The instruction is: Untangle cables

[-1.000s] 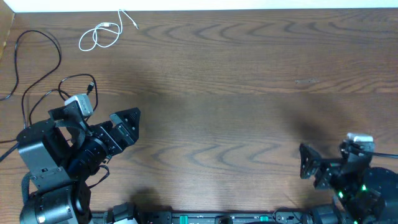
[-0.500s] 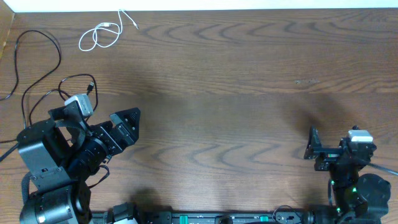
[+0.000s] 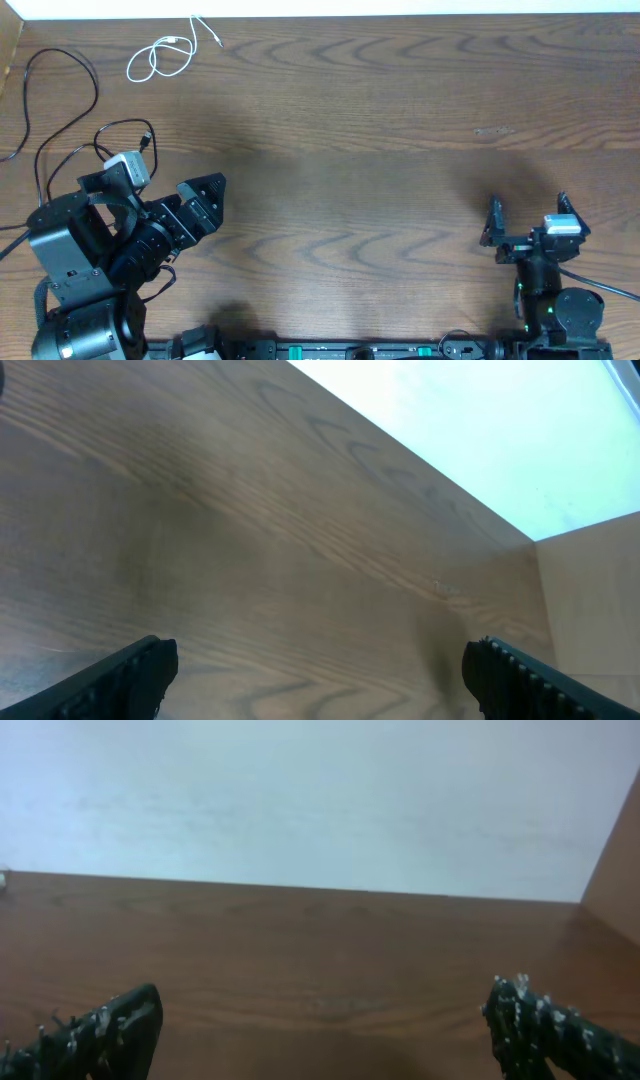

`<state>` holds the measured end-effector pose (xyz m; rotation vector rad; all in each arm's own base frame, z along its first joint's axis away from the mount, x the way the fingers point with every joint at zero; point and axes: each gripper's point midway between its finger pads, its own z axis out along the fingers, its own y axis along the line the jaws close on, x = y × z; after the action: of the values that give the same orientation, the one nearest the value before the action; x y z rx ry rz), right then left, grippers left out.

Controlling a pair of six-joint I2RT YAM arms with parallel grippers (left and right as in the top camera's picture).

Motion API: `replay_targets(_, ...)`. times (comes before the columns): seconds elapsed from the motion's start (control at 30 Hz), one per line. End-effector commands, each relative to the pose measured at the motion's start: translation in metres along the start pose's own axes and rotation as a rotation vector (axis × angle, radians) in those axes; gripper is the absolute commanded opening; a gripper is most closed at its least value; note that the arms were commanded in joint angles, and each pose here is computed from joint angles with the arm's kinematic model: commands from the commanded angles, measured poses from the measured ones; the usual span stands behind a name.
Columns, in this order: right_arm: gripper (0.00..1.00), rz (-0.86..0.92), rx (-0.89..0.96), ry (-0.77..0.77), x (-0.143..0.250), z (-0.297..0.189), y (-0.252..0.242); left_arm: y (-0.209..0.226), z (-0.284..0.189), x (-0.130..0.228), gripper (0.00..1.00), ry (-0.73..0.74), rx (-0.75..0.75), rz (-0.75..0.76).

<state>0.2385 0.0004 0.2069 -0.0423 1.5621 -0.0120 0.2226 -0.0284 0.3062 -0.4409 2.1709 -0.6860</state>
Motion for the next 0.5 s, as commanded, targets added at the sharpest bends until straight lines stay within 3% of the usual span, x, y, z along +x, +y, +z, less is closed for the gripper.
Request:
replay_targets(0.0,0.99,0.001,-0.035,0.004,0.009,0.002,0.007,-0.003,-0.001,-0.001,0.96,-0.003,0.009,0.025)
replay_targets(0.47,0.99,0.008,-0.046,0.062,0.045,0.007,0.009,-0.003,-0.001,-0.001,0.96,-0.003,0.009,0.025)
